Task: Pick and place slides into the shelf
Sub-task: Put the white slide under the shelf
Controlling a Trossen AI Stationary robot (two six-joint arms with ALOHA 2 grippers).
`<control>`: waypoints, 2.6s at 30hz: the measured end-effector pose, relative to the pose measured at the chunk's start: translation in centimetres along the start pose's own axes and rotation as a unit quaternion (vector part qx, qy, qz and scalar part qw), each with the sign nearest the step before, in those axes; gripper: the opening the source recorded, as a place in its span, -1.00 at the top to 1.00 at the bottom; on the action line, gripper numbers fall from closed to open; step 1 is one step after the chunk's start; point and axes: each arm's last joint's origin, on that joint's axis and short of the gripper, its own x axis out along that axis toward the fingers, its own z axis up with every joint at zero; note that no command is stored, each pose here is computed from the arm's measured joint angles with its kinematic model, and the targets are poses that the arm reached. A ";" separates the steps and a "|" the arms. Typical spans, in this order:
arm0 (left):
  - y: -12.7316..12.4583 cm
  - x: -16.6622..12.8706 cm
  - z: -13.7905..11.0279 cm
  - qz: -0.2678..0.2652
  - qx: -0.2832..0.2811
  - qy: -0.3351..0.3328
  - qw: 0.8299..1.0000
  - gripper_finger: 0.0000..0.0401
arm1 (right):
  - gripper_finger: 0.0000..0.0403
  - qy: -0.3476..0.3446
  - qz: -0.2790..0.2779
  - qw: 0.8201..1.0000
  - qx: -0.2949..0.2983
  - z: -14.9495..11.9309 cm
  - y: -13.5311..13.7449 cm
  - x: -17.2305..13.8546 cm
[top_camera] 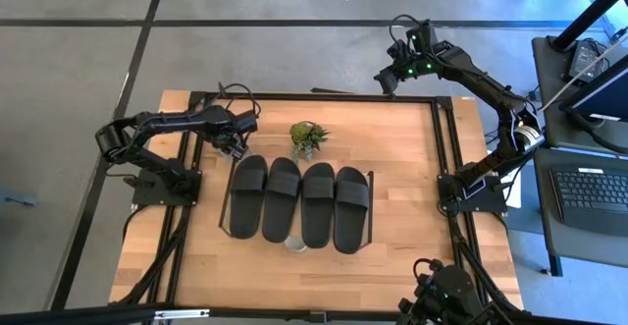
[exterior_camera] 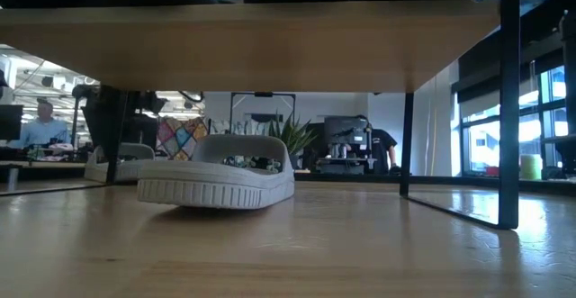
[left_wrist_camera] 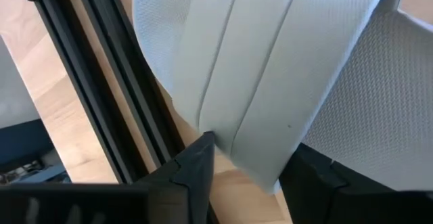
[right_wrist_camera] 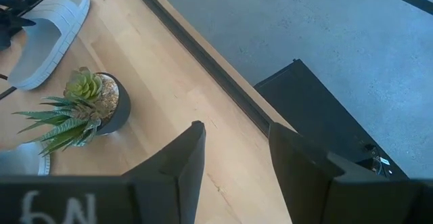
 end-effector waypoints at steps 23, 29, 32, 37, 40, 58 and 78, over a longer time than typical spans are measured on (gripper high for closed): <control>0.4 -1.7 0.9 0.015 0.020 -0.028 0.999 0.94 | 0.18 0.000 0.000 1.000 -0.002 0.0 0.0 0.0; 1.2 -4.3 2.6 0.041 0.013 -0.067 0.997 0.96 | 0.18 0.001 0.000 1.000 -0.013 0.0 0.0 0.0; 2.1 -5.9 3.6 0.060 0.004 -0.090 0.994 0.97 | 0.18 0.001 0.000 1.000 -0.013 0.0 0.0 0.0; 3.6 -8.9 5.4 0.057 -0.008 -0.122 0.991 0.98 | 0.18 0.001 0.000 1.000 -0.015 0.0 0.0 0.0; 4.3 -11.0 6.2 0.046 -0.009 -0.149 0.988 0.98 | 0.18 0.001 0.000 1.000 -0.024 0.0 0.0 0.0; 4.9 -27.4 0.9 -0.143 0.092 -0.295 0.940 0.99 | 0.18 0.009 0.001 1.000 -0.026 -0.2 0.0 0.0; -6.5 -36.4 -16.5 -0.528 0.268 -0.300 0.748 0.99 | 0.18 0.033 0.007 0.997 -0.069 -0.7 0.1 0.0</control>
